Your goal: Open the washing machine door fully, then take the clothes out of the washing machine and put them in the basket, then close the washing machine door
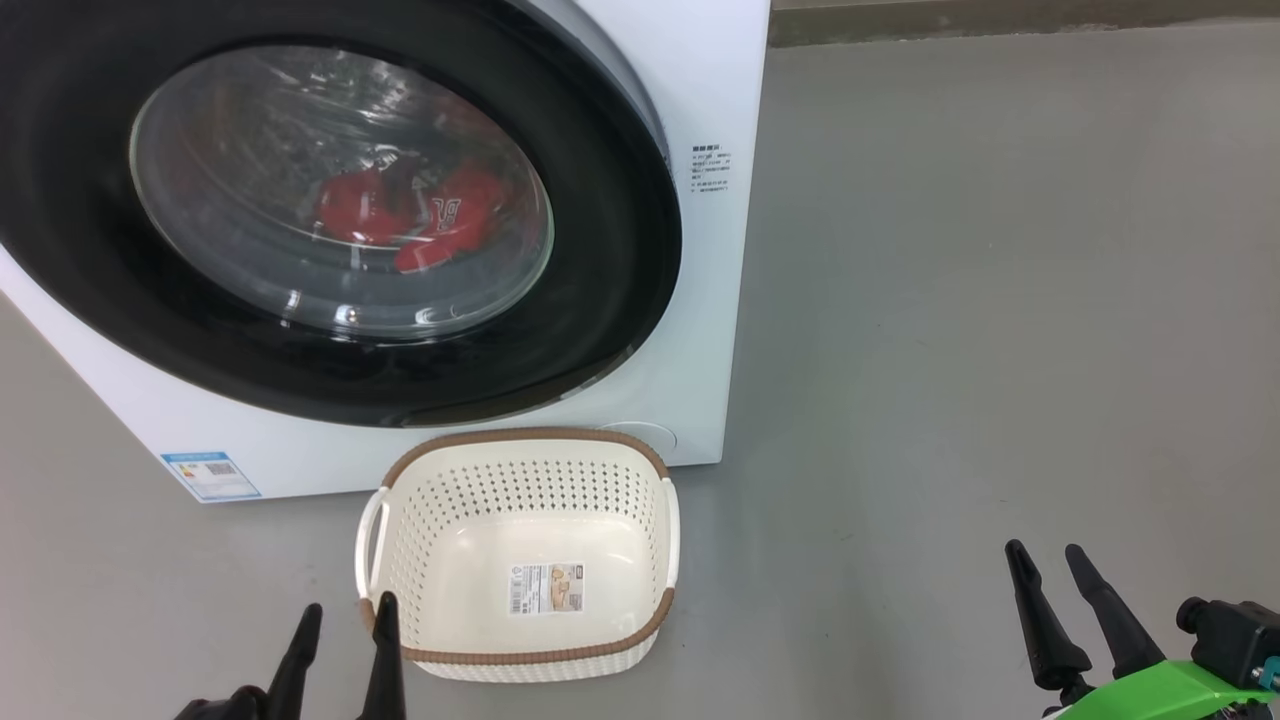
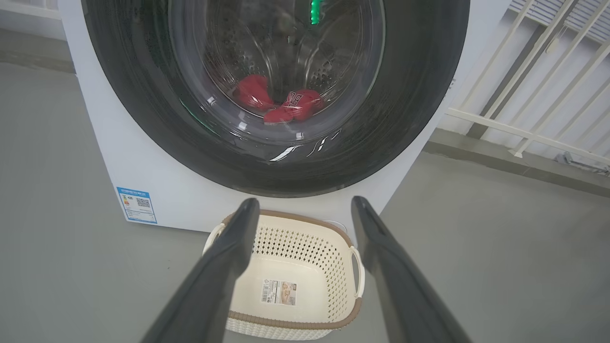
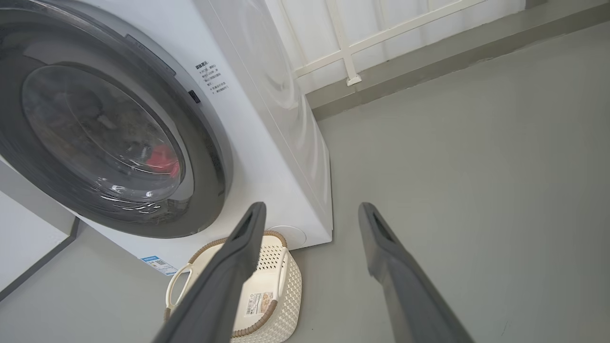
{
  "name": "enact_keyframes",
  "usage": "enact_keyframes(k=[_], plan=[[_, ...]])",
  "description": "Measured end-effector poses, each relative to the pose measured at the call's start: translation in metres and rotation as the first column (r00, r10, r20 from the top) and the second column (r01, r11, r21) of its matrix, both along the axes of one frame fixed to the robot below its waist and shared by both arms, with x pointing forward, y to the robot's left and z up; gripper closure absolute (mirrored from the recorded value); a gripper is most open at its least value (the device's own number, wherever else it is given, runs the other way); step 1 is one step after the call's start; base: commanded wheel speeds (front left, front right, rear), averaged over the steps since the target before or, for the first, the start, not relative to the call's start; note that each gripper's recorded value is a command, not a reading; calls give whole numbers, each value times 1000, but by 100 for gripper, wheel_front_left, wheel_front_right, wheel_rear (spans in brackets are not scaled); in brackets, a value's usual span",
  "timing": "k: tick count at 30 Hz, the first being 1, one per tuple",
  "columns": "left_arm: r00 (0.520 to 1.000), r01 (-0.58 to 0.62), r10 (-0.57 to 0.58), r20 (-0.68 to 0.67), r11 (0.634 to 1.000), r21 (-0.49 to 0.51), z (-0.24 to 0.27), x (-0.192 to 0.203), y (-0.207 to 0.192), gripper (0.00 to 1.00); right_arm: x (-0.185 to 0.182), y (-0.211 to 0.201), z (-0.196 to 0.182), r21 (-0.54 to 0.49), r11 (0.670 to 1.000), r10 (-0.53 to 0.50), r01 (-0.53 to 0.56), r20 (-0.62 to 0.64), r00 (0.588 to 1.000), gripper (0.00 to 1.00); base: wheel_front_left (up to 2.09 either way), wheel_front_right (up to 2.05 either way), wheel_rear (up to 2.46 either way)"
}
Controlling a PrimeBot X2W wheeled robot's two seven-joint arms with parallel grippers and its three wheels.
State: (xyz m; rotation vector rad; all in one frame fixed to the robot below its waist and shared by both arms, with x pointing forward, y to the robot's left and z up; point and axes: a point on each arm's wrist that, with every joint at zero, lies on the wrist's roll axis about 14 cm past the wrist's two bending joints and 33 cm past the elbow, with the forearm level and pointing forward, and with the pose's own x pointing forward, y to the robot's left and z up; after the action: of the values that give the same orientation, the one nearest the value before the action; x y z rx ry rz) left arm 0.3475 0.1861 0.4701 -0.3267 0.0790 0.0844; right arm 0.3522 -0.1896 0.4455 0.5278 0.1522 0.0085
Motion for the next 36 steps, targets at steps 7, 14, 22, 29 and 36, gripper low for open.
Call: enact_keyframes(k=[7,14,22,29,36], plan=[[1000,7,-9,23,997,79,4,0,0,0,1,-3,2,-64,998,4,-3,16,1000,0,0,0,0],[999,20,-25,35,988,151,5,0,0,0,-4,-8,-3,-129,992,6,-5,9,1000,0,0,0,0],[998,33,-42,36,972,232,3,-7,1,0,-8,-13,-2,-204,979,12,-7,24,1000,0,0,0,0],[998,40,-50,32,965,260,1,-13,0,0,-9,-14,2,-246,969,24,-13,44,999,0,0,0,0],[998,42,-53,35,965,258,1,-13,-1,0,-10,-16,4,-247,969,18,-6,48,999,0,0,0,0]])
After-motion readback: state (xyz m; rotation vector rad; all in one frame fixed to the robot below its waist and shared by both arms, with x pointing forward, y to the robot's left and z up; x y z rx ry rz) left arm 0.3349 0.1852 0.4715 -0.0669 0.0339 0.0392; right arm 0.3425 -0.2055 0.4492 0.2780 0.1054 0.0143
